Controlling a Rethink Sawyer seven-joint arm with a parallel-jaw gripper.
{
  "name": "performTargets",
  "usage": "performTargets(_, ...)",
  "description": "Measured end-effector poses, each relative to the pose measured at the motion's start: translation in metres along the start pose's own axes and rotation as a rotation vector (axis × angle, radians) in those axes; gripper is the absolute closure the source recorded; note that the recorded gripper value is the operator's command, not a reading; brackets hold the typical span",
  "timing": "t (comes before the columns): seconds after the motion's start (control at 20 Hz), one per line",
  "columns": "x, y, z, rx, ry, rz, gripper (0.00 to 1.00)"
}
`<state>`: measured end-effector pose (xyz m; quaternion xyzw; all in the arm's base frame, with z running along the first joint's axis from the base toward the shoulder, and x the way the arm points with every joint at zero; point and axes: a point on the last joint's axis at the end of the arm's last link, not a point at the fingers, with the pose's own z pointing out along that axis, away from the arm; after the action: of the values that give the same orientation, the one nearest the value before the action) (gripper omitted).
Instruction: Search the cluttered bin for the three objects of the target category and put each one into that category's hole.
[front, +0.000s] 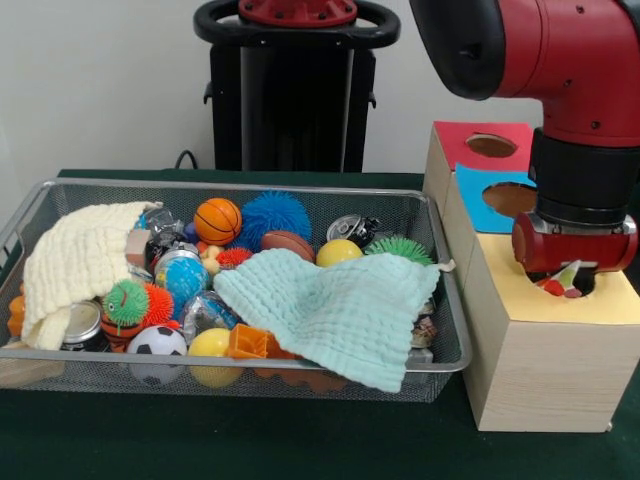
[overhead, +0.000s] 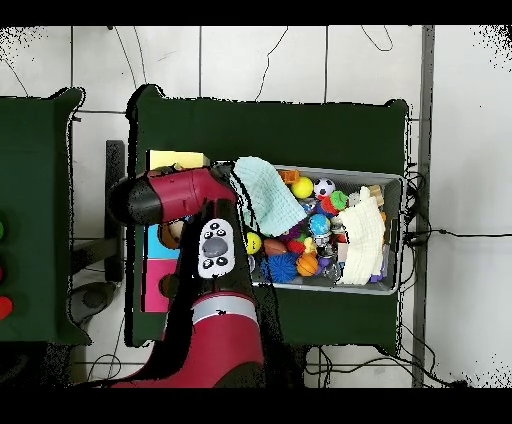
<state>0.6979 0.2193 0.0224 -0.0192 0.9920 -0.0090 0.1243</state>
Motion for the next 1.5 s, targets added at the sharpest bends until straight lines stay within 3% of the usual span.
performTargets(0.6,0.000,-0.005,-0.003,0.016,0.012,-0.001,1.00)
performTargets(0.95,0.002,-0.010,-0.031,0.039,0.094,0.003,1.00)
performTargets(1.5,-0.013,-0.015,-0.061,0.047,0.094,0.010,1.00)
